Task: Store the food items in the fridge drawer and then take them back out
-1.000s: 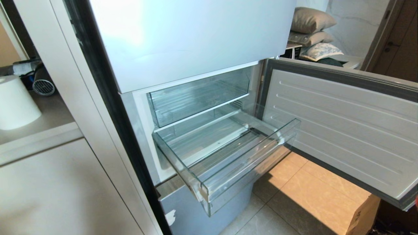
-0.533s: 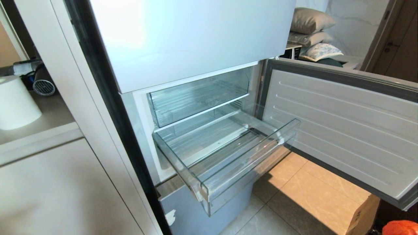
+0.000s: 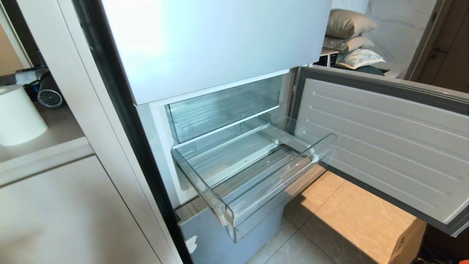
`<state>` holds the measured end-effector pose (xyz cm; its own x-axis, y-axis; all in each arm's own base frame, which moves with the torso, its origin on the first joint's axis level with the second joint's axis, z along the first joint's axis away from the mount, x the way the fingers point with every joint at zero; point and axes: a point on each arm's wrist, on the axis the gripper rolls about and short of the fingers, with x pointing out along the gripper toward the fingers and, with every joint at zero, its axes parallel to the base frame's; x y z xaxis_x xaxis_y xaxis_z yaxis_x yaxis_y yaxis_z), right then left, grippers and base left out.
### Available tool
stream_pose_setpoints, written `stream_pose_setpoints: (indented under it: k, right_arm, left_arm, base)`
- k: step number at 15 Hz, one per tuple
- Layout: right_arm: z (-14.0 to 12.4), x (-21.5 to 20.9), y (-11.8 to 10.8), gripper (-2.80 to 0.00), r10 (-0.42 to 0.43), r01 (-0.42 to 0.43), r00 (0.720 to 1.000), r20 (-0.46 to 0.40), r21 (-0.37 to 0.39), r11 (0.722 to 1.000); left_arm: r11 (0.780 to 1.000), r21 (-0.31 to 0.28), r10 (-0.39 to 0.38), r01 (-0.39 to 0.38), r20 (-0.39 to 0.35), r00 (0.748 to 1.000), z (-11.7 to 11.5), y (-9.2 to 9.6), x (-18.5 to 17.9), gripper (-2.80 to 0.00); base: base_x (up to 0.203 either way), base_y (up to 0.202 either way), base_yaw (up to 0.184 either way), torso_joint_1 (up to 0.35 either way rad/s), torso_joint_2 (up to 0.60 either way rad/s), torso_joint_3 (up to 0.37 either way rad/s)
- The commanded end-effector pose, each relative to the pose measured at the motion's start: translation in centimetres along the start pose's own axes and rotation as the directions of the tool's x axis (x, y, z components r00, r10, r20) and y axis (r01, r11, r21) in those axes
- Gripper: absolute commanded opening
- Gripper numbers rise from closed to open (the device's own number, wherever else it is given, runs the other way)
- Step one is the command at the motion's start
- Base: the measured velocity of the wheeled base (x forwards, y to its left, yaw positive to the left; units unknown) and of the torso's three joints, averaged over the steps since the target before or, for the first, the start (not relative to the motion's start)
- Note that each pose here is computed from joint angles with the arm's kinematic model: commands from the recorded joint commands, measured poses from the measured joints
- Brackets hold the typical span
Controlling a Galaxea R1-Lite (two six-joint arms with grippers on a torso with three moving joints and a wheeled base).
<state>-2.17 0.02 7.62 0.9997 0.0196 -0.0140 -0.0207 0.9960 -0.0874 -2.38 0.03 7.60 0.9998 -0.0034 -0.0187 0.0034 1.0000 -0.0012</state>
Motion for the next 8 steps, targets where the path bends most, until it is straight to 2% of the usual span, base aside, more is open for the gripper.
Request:
stream_pose_setpoints:
  k: [1,8]
  right_arm:
    - [-0.09,-0.11,0.01,-2.8,-0.002,0.002,1.0,0.012,0.007,1.0]
    - [-0.08,-0.11,0.0,-2.8,-0.005,0.005,1.0,0.012,0.032,0.999]
  left_arm:
    - [1.0,0.0,0.0,0.0,0.001,1.0,0.0,0.0,-0.01,-2.8]
    - [1.0,0.0,0.0,0.0,0.0,1.0,0.0,0.0,0.0,-2.8]
  base:
    - [0.0,0.0,0.0,0.0,0.0,0.0]
    - [0.0,0.0,0.0,0.0,0.0,0.0]
